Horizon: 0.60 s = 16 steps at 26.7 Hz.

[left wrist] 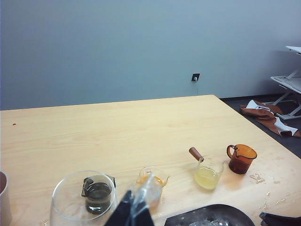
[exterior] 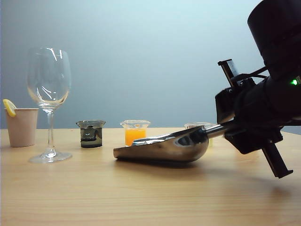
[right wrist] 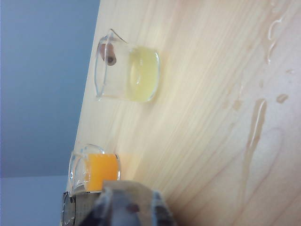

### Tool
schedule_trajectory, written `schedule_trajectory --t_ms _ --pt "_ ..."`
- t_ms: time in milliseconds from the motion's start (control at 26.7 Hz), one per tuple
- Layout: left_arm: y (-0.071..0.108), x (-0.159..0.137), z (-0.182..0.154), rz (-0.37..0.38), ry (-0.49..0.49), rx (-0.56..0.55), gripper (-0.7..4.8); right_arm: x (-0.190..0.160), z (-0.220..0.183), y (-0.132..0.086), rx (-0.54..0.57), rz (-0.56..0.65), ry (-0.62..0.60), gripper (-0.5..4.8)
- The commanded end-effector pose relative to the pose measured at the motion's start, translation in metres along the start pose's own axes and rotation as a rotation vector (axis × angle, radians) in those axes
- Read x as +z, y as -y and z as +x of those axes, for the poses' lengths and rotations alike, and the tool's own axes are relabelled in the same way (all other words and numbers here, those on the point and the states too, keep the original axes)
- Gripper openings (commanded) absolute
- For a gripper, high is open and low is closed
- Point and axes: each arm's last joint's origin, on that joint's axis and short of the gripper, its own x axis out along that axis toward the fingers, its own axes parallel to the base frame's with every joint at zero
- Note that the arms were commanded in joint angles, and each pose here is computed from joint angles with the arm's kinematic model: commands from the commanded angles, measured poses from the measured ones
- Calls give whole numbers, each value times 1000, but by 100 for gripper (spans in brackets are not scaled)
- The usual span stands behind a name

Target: Pick up the ice scoop on the desk filled with ice cubes, pour the ice into the goblet, and finally put the scoop back on the table.

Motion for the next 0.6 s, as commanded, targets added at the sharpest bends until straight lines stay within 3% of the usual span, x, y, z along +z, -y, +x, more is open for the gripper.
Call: schedule_trajectory --t_ms 37,412,599 --pt "0 3 -1 3 17 1 -5 0 0 -2 14 2 3 111" --pt "0 2 -1 4 7 2 -5 0 0 -2 12 1 2 -3" --pt "0 1 -1 4 3 2 -5 -1 0 0 -3 -5 -28 -2"
